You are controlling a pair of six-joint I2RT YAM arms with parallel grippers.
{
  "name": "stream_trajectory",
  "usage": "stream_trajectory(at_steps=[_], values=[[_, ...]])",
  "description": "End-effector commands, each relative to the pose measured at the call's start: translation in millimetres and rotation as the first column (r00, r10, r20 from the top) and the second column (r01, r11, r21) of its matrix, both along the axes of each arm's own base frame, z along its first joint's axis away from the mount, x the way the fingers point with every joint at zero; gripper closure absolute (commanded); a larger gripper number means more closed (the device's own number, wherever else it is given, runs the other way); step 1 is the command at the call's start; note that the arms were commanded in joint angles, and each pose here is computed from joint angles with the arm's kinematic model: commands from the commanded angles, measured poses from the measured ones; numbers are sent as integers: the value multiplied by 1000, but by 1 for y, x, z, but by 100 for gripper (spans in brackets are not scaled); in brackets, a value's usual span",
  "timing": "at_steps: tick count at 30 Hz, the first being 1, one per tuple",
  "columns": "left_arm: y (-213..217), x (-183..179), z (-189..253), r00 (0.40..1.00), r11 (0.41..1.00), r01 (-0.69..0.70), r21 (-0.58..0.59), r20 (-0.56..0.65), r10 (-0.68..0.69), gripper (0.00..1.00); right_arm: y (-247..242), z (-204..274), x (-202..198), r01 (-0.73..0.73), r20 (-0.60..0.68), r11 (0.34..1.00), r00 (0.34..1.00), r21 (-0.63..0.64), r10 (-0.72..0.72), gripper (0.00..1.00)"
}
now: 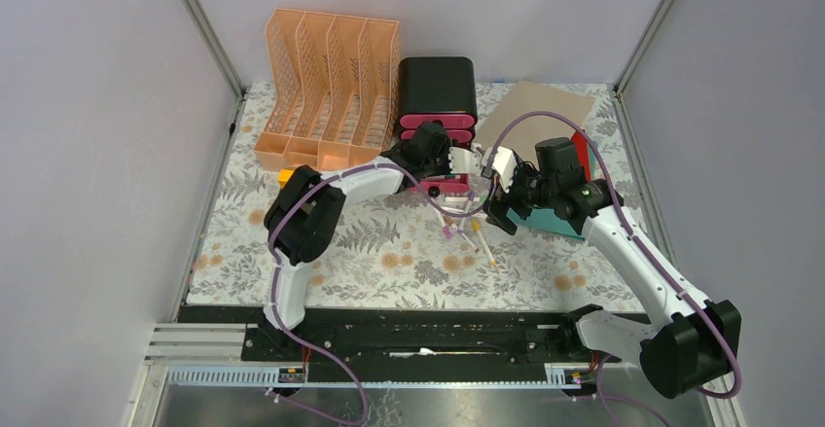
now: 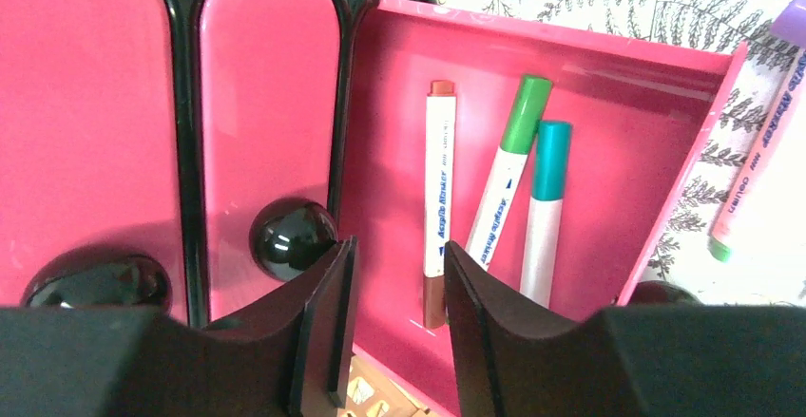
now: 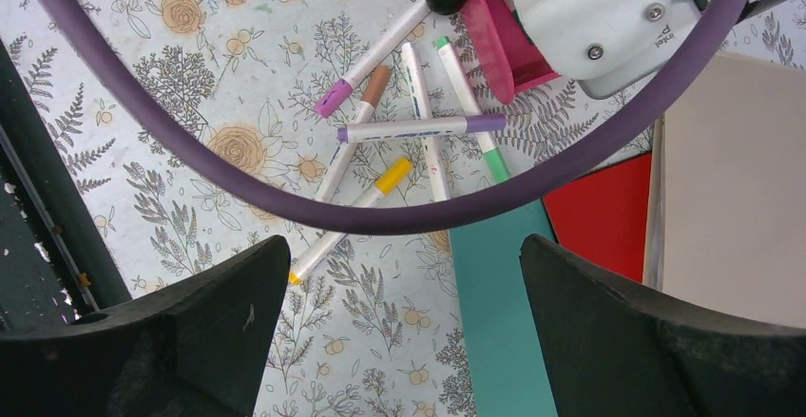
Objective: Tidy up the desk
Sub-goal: Place the stationery in the drawer, then pick up the stationery from the center of the board.
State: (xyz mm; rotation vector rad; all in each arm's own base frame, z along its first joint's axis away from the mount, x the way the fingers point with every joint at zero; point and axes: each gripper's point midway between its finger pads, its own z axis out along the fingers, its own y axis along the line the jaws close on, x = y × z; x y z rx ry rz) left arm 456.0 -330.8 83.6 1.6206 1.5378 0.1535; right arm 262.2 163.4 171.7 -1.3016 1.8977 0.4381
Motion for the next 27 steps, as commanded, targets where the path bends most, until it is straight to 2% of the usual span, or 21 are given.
stream_trajectory(at_steps=[1,6,9,11,14,17,21,24,27], values=[[-2,13,59,991,986,-72,-154,102,88,55,2,12,1,-14,42,999,999,29,12,2],[3,6,91,982,945,-151,-289,67,177,48,1,11,2,-12,41,1000,999,29,11,2],[6,-9,116,975,876,-185,-446,29,221,36,1,11,2,-10,39,1000,999,28,9,2],[12,-27,142,973,801,-177,-571,18,228,28,1,11,2,-11,38,1000,999,28,10,2],[23,-56,162,974,658,-178,-732,-34,225,19,1,10,1,-11,36,1000,999,28,10,2],[39,-79,170,961,471,-247,-847,-151,233,8,1,10,2,-12,36,999,999,30,11,2],[58,-104,155,909,260,-415,-872,-386,157,1,1,11,1,-13,37,999,999,32,12,2],[67,-124,129,820,148,-571,-808,-570,53,1,1,11,1,-12,39,999,999,32,11,2],[71,-141,103,725,115,-684,-720,-688,2,1,0,11,1,-11,38,999,999,32,10,2]])
